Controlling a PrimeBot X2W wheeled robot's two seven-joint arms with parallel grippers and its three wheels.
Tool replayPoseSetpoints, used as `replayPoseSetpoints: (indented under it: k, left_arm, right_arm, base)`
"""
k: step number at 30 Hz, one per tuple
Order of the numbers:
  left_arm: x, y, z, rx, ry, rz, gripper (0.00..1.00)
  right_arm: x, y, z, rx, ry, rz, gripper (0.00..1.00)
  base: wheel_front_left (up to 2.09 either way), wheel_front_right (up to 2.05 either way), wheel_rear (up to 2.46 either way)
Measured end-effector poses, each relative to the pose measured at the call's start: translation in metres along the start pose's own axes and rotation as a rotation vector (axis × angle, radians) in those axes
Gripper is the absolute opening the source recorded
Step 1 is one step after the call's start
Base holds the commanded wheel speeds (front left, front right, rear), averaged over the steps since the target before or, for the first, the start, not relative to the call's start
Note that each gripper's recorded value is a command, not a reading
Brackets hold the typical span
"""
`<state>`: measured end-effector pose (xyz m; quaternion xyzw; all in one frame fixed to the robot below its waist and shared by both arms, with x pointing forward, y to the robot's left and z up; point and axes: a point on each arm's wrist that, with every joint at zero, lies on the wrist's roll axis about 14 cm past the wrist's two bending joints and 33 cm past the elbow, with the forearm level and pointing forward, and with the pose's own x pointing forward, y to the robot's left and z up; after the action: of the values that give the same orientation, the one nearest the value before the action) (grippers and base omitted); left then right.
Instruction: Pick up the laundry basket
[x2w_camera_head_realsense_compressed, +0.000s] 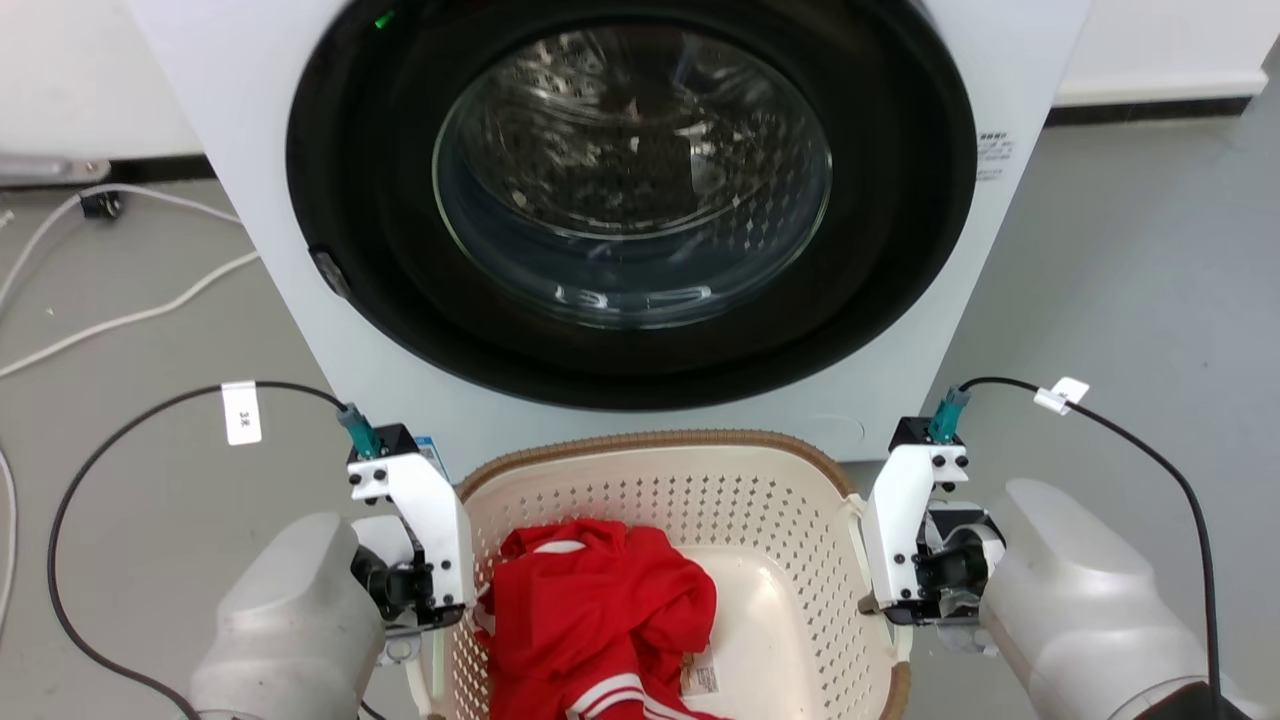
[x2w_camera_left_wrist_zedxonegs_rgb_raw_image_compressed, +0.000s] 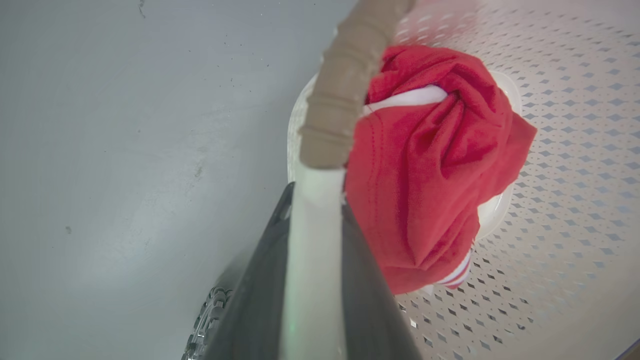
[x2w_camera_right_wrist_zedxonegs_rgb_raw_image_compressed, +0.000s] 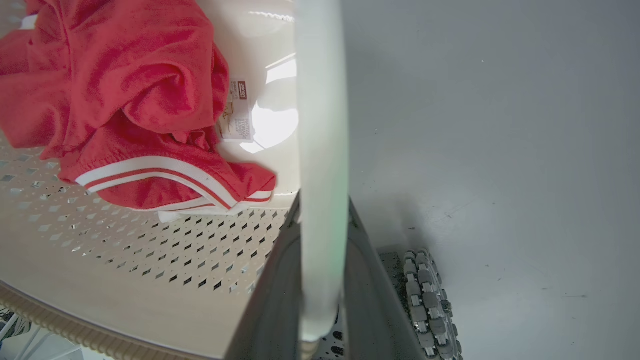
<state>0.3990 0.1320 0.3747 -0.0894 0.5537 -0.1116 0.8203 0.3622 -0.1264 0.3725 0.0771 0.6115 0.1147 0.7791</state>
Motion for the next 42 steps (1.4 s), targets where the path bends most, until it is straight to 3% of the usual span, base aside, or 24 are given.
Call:
replayPoseSetpoints:
  k: [14,42]
  left_arm:
    - [-0.015,-0.001,-0.027,-0.004,-0.008,0.003,0.0]
    - [-0.017,-0.01,-0.026,0.03,-0.045,-0.005,0.0]
  right_arm:
    - [-0.008,0.005,-0.018,-0.022,-0.009,-0.008,0.0]
    - [-0.011,0.0,-0.03,-0.014,0.005,-0.026,0.0]
  base:
    - [0.0,0.0,0.0]
    - [0.0,0.0,0.0]
